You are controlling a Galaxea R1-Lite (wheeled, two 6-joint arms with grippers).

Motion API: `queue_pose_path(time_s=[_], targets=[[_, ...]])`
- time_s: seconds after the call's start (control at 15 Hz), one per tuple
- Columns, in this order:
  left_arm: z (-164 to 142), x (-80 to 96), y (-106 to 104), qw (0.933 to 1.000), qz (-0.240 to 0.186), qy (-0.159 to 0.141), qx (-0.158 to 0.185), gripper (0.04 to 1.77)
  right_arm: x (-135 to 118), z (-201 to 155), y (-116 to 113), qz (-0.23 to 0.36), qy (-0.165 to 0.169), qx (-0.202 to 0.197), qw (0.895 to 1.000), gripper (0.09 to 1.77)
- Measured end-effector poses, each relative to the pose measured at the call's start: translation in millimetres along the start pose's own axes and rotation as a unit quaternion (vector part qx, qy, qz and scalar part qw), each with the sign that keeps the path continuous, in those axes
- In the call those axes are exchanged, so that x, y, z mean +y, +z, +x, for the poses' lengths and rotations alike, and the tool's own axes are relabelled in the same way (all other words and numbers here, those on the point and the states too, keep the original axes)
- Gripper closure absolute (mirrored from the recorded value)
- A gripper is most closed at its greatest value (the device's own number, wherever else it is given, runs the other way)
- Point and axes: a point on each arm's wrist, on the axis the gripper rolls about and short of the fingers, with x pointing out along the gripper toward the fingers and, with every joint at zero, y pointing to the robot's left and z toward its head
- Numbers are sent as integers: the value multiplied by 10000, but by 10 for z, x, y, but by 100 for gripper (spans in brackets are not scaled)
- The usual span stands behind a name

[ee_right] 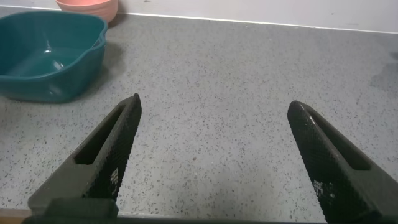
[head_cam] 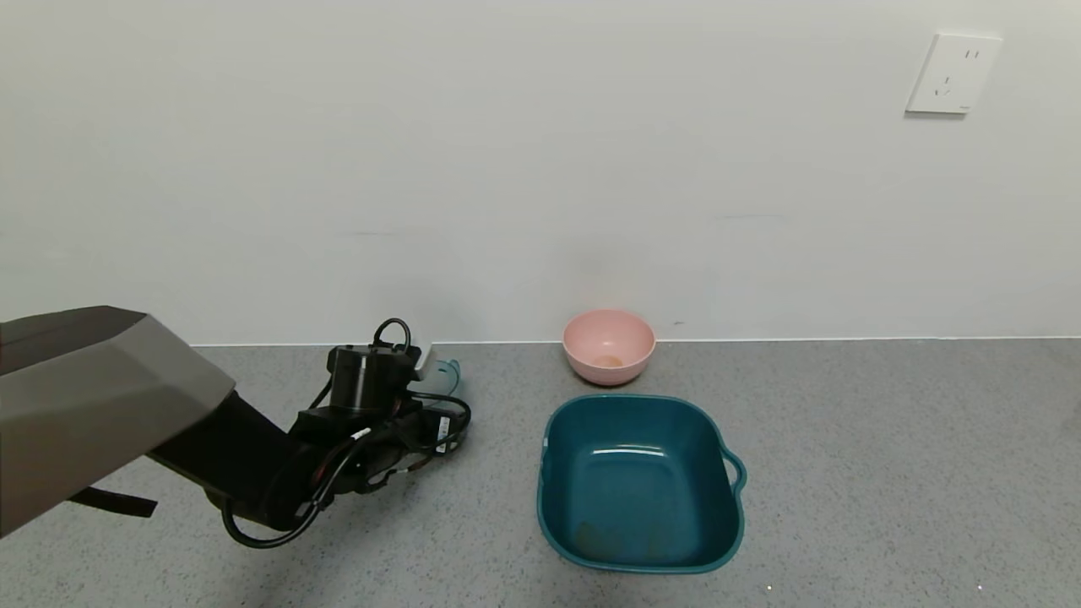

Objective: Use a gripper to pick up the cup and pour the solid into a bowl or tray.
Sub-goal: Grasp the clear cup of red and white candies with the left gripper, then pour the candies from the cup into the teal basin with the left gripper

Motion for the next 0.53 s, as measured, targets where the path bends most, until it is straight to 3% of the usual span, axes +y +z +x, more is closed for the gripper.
queue_pose_path(time_s=[0.13,0.53], targets=[[17,-3,-1,10000,11,0,-6,48,0,0,0,0,0,0,10000,15],[21,-1,-12,10000,11,10,18,49,0,0,0,0,0,2,10000,15]])
